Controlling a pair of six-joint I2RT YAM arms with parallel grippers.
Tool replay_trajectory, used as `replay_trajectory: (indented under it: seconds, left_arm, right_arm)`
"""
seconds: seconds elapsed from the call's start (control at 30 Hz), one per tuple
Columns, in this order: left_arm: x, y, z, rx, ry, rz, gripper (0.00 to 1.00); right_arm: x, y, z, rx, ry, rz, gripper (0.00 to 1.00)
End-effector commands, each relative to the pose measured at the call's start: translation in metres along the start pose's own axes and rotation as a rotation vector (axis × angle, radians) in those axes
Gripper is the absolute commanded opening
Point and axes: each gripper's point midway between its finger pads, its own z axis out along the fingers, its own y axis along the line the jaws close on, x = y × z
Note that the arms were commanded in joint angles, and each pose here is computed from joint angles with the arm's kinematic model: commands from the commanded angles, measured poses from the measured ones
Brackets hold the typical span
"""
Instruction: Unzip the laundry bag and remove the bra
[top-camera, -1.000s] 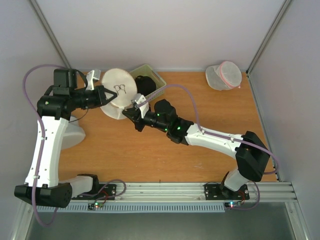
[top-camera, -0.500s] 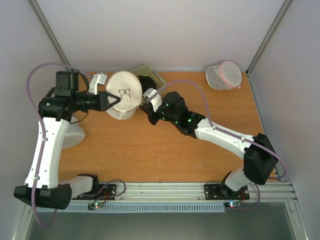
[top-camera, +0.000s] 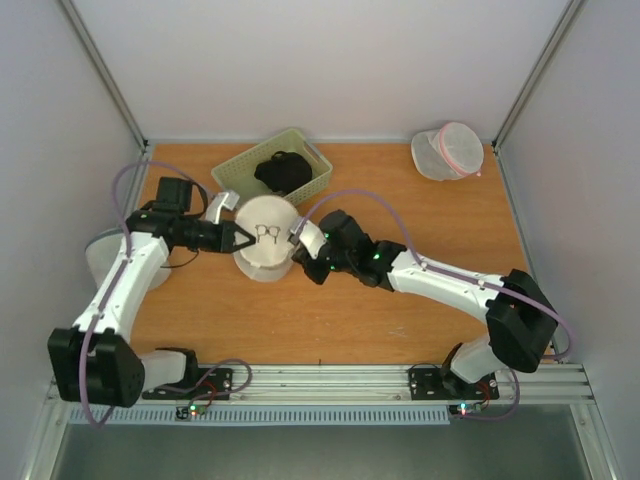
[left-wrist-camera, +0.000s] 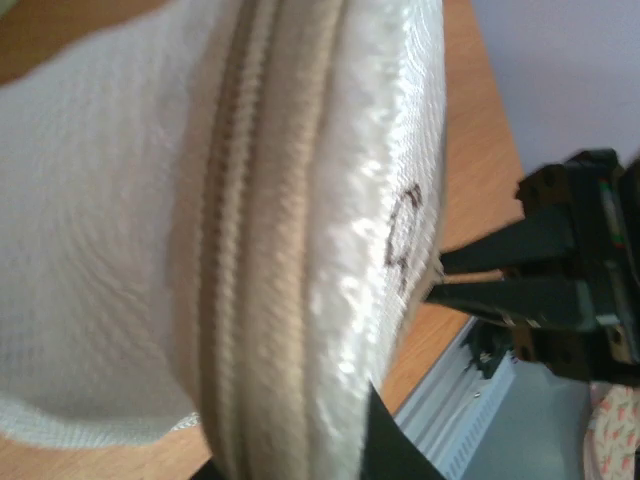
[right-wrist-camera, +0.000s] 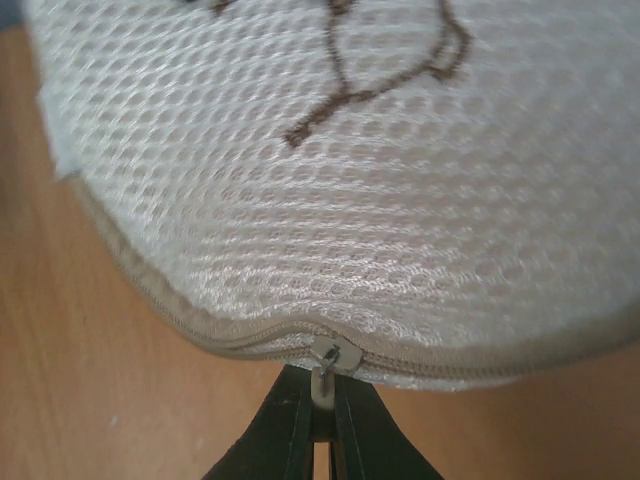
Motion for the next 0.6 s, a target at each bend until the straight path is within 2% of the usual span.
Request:
replay_trajectory:
  seconds: [0.0, 0.07, 0.1, 0.13, 0.27, 0.37, 0.57]
  left_arm:
    - [-0.006, 0.028, 0.027, 0.0, -0.023, 0.085, 0.24]
    - [-0.002, 0.041, 0.034, -0.025, -0.015, 0.075, 0.69]
    - [-0.001, 0.048, 0.036, -0.051, -0.015, 0.077, 0.88]
    - [-0.002, 0.053, 0.035, -0.084, -0.018, 0.081, 0.97]
    - [-0.023, 0.074, 0.014, -0.261, -0.085, 0.156, 0.99]
    - [-0.043, 0.074, -0.009, -0.364, -0.14, 0.265, 0.99]
    - [-0.072, 0.06, -0.043, -0.43, -0.163, 0.369, 0.99]
  right_arm:
    - [0.027, 0.035, 0.017, -0.112, 0.06, 0.006, 0.01]
    - [0.033, 0.041, 0.024, -0.139, 0.075, 0.014, 0.01]
    - [0.035, 0.043, 0.027, -0.151, 0.082, 0.019, 0.01]
    - [0.036, 0.044, 0.029, -0.162, 0.084, 0.022, 0.01]
    - [0.041, 0.052, 0.034, -0.215, 0.1, 0.033, 0.01]
    - [0.043, 0.06, 0.035, -0.285, 0.108, 0.058, 0.01]
    - [0.033, 0.06, 0.035, -0.351, 0.097, 0.129, 0.01]
